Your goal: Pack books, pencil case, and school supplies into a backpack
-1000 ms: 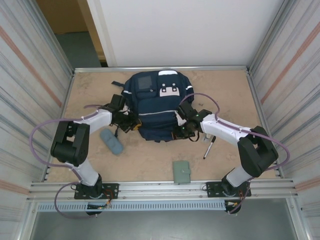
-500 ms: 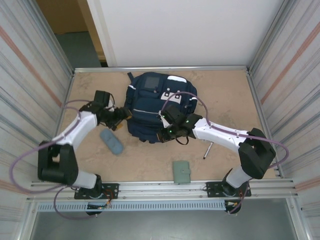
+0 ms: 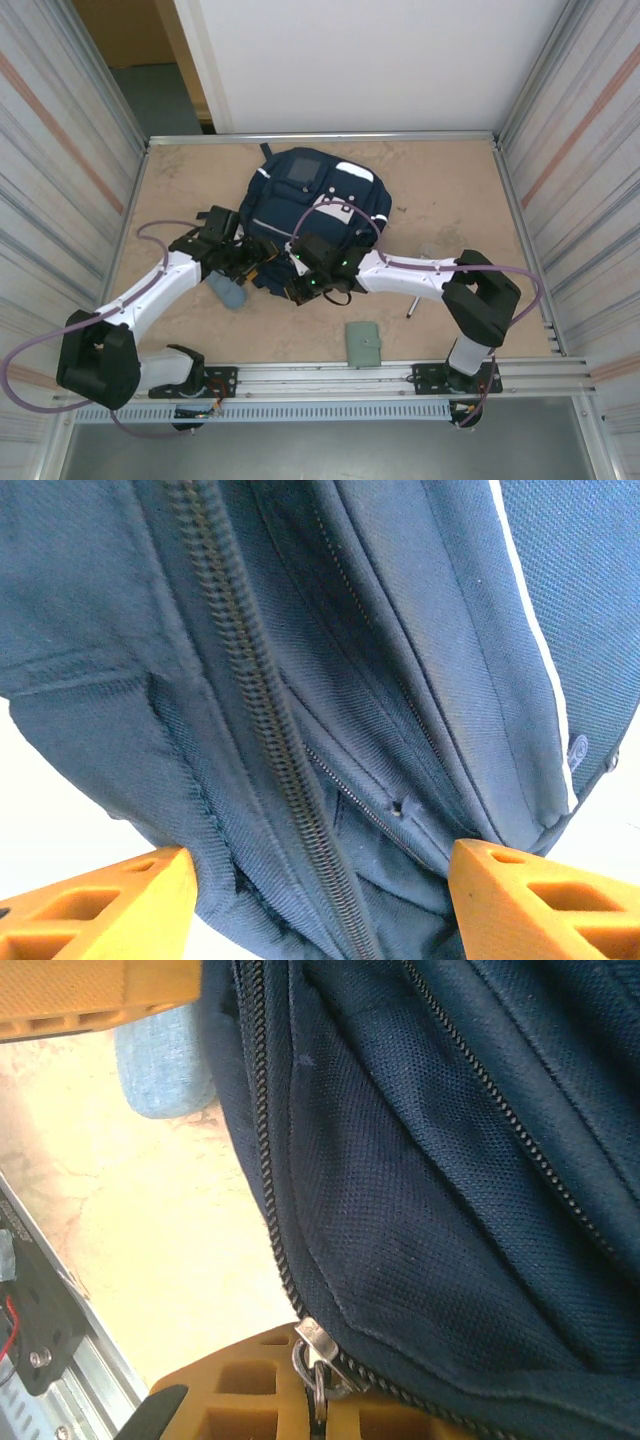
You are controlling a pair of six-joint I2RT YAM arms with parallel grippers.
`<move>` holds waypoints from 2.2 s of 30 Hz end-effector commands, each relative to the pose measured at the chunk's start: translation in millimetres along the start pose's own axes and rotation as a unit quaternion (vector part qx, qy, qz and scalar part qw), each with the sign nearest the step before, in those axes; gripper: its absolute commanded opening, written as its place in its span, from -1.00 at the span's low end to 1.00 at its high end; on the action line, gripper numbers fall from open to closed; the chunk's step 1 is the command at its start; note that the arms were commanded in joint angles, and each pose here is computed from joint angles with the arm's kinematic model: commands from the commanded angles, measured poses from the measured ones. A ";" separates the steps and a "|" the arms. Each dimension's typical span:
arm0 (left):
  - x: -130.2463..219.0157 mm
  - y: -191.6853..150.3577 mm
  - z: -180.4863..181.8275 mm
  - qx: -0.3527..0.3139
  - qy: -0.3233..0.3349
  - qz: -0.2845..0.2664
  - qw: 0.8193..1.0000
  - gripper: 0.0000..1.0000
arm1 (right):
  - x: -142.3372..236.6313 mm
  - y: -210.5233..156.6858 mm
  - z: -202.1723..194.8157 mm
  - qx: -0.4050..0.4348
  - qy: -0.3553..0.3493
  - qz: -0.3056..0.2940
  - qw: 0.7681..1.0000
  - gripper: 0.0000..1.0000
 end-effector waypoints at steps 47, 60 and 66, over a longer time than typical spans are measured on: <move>-13.5 15.7 11.9 -0.001 -0.038 0.005 0.999 -1.00 | 40.2 0.2 -33.7 -0.097 0.061 0.076 0.990 -0.98; -22.2 7.0 -5.6 0.011 -0.049 -0.005 0.999 -1.00 | 42.8 39.1 0.2 -0.099 0.033 -0.025 0.994 -1.00; -7.4 20.2 3.0 0.038 -0.060 0.000 0.997 -1.00 | 53.9 -5.3 -49.8 -0.111 -0.058 0.009 0.992 -1.00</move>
Point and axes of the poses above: each hand's point on the last joint's axis, 136 mm out from that joint toward the fingers, its own x axis back along the fingers, its own z axis along the line the jaws close on, y = z × x, the point moved 1 cm from there along x, back along the fingers, and after that the axes turned 6 degrees about -x, right-handed, at the moved point
